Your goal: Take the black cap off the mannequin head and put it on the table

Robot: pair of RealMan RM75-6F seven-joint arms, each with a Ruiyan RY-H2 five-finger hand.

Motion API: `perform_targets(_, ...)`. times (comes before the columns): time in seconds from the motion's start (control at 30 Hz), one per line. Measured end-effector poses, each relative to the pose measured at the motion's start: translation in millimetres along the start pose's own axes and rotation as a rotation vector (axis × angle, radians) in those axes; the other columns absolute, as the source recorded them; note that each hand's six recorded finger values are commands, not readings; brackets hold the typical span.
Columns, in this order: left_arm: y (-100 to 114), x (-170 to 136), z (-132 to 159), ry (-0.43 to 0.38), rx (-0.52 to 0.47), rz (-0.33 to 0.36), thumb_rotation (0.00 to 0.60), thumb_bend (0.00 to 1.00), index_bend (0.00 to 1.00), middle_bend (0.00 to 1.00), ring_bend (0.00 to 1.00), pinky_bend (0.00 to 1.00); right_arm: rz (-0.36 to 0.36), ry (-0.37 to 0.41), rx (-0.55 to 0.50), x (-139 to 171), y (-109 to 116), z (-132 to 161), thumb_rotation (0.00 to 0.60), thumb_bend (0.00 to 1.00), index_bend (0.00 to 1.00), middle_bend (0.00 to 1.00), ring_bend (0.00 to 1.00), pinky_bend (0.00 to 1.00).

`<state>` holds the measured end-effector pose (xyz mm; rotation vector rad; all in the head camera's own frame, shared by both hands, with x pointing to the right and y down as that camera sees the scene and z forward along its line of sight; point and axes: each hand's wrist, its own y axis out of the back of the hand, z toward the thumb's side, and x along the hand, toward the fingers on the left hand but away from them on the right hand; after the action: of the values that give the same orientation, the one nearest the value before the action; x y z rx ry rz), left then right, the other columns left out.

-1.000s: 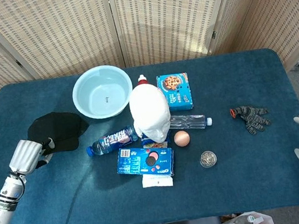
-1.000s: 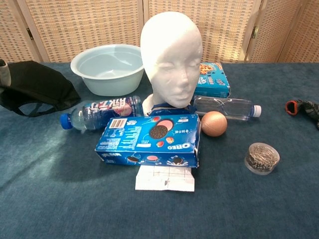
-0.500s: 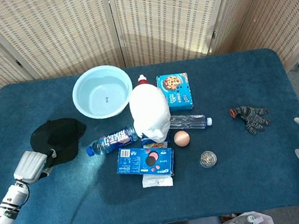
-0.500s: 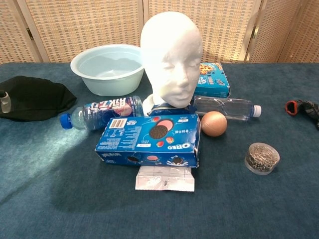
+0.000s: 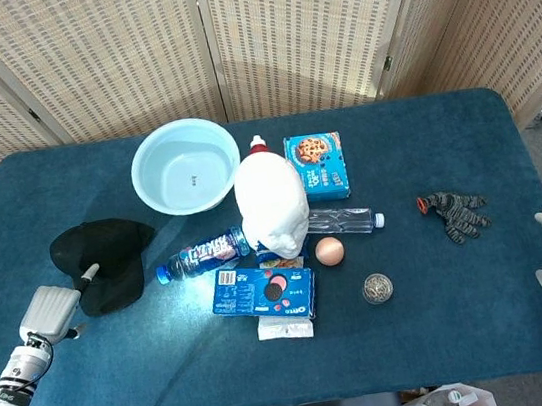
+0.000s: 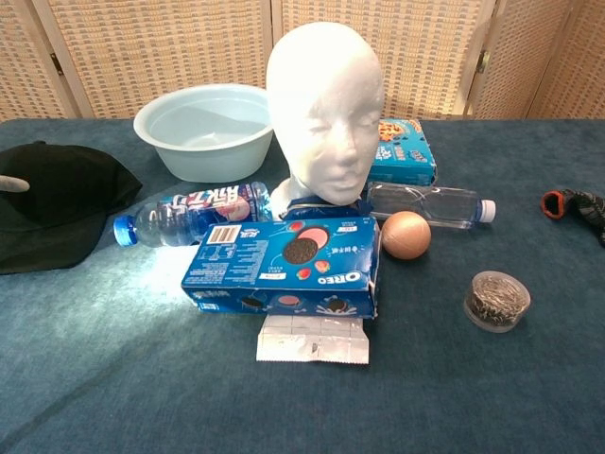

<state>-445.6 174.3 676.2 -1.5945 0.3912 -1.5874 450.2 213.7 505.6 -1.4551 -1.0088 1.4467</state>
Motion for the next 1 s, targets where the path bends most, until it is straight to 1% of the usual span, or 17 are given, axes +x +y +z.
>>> perform_targets(0.07, 1.4, -3.5, -1.1, 0.014, 0.013, 0.0, 0.6, 0.09, 0.0, 0.64, 0.63, 0.93, 0.001, -0.001, 0.0, -0.2, -0.6, -0.4, 0.6, 0.28, 0.17, 0.18, 0.14, 0.26)
perform_targets(0.17, 5.9, -9.8, -2.9, 0.041, 0.03, 0.015, 0.6, 0.08, 0.0, 0.55, 0.58, 0.86, 0.002, -0.002, -0.001, -0.6, -1.1, -1.1, 0.6, 0.28, 0.17, 0.18, 0.14, 0.26)
perform_targets(0.3, 20.2, -20.4, -5.6, 0.099, -0.042, 0.083, 0.6, 0.08, 0.0, 0.5, 0.54, 0.79, 0.004, -0.005, 0.0, -0.6, -2.0, -2.3, 0.6, 0.28, 0.17, 0.18, 0.14, 0.26)
perform_targets(0.4, 31.4, -31.8, -9.7, 0.147, -0.116, 0.14, 0.6, 0.08, 0.0, 0.42, 0.47, 0.68, 0.018, -0.006, 0.002, -0.8, -4.9, -3.0, 0.6, 0.28, 0.17, 0.18, 0.14, 0.26)
perform_targets(0.43, 34.1, -35.7, -11.1, 0.16, -0.139, 0.153, 0.6, 0.08, 0.0, 0.4, 0.46, 0.66, 0.024, -0.006, 0.004, -1.0, -6.2, -3.0, 0.6, 0.28, 0.17, 0.18, 0.14, 0.26)
perform_targets(0.57, 41.0, -52.5, -16.6, 0.195, -0.217, 0.179, 0.6, 0.08, 0.0, 0.3, 0.36, 0.55, 0.051, 0.008, 0.01, -3.4, -11.2, -0.3, 0.6, 0.28, 0.17, 0.18, 0.14, 0.26)
perform_targets(0.63, 42.9, -62.0, -18.5, 0.209, -0.246, 0.185, 0.6, 0.08, 0.0, 0.26, 0.33, 0.5, 0.063, 0.022, 0.009, -4.9, -13.3, 2.4, 0.6, 0.28, 0.17, 0.18, 0.14, 0.26)
perform_targets(0.7, 43.2, -72.1, -19.7, 0.223, -0.264, 0.19, 0.6, 0.08, 0.0, 0.24, 0.31, 0.46, 0.076, 0.039, 0.002, -6.4, -15.4, 5.8, 0.6, 0.28, 0.17, 0.18, 0.14, 0.26)
perform_targets(1.0, 48.9, -108.8, -14.6, 0.246, -0.326, 0.253, 0.6, 0.08, 0.0, 0.23, 0.3, 0.44, 0.095, 0.118, -0.018, -12.3, -19.6, 21.7, 0.6, 0.28, 0.17, 0.18, 0.14, 0.26)
